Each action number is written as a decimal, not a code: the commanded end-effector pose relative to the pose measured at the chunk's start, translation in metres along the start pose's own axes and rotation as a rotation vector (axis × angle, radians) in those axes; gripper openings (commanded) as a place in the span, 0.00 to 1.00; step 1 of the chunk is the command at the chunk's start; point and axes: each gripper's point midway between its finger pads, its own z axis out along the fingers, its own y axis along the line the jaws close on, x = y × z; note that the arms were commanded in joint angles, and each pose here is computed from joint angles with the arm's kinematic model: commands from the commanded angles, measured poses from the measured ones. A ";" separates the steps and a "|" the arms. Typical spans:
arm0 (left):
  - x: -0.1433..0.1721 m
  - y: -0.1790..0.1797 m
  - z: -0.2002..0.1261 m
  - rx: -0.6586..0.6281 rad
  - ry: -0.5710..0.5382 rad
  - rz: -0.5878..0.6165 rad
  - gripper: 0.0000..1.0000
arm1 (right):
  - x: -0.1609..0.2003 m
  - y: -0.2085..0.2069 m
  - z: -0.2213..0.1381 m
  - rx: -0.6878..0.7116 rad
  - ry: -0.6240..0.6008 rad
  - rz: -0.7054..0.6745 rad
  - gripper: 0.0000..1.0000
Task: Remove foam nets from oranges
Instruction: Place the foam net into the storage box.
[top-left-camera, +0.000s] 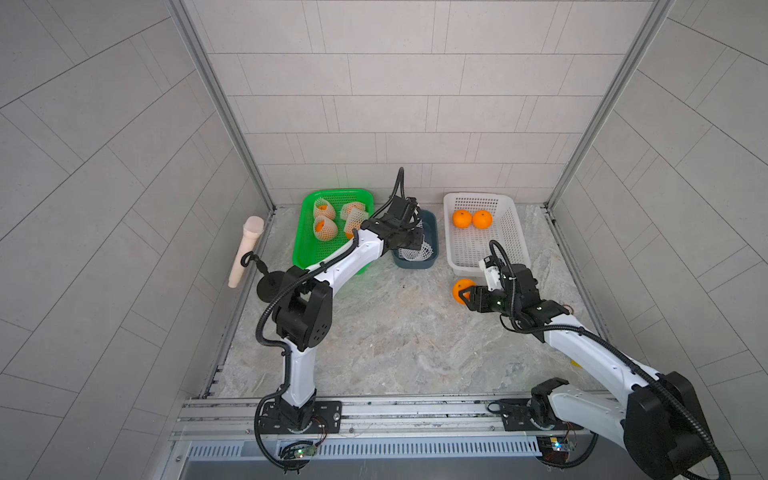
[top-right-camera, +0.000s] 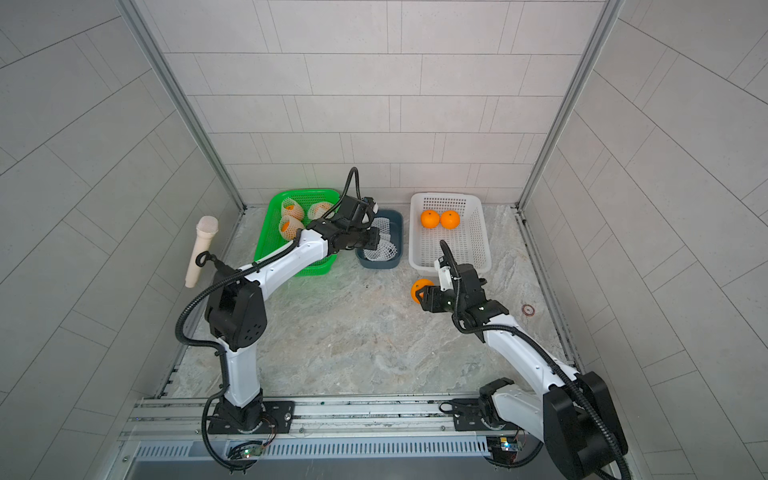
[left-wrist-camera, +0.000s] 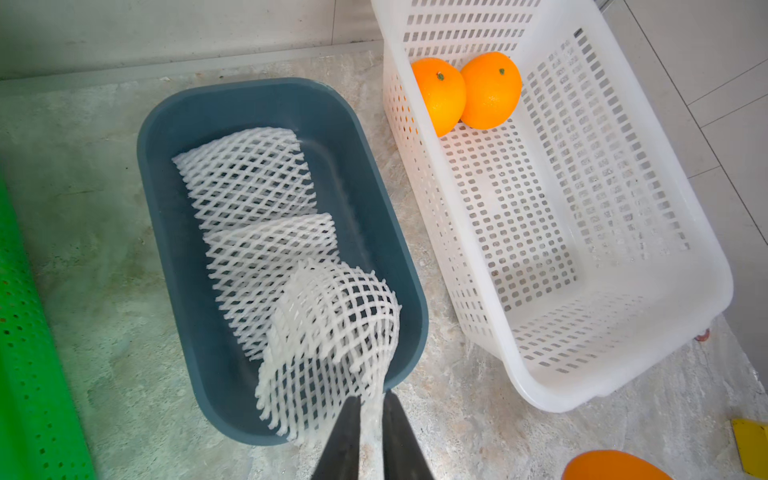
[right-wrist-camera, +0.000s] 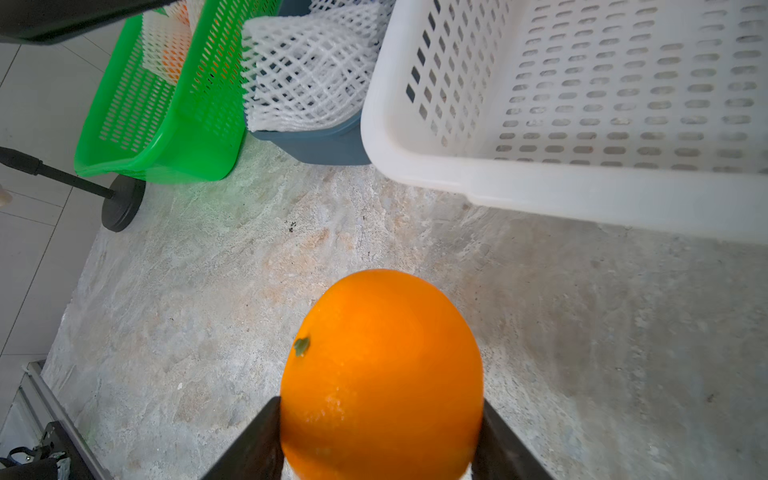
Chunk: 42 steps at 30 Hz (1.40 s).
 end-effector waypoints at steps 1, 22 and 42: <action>-0.001 -0.004 0.000 0.028 -0.001 0.015 0.18 | -0.004 0.001 -0.003 -0.002 -0.019 -0.013 0.66; 0.040 0.020 0.051 -0.129 0.173 0.047 0.20 | -0.002 -0.002 0.001 0.002 -0.009 -0.005 0.66; 0.039 0.071 0.087 -0.256 0.219 0.045 0.19 | -0.001 -0.005 0.006 0.008 0.001 -0.001 0.66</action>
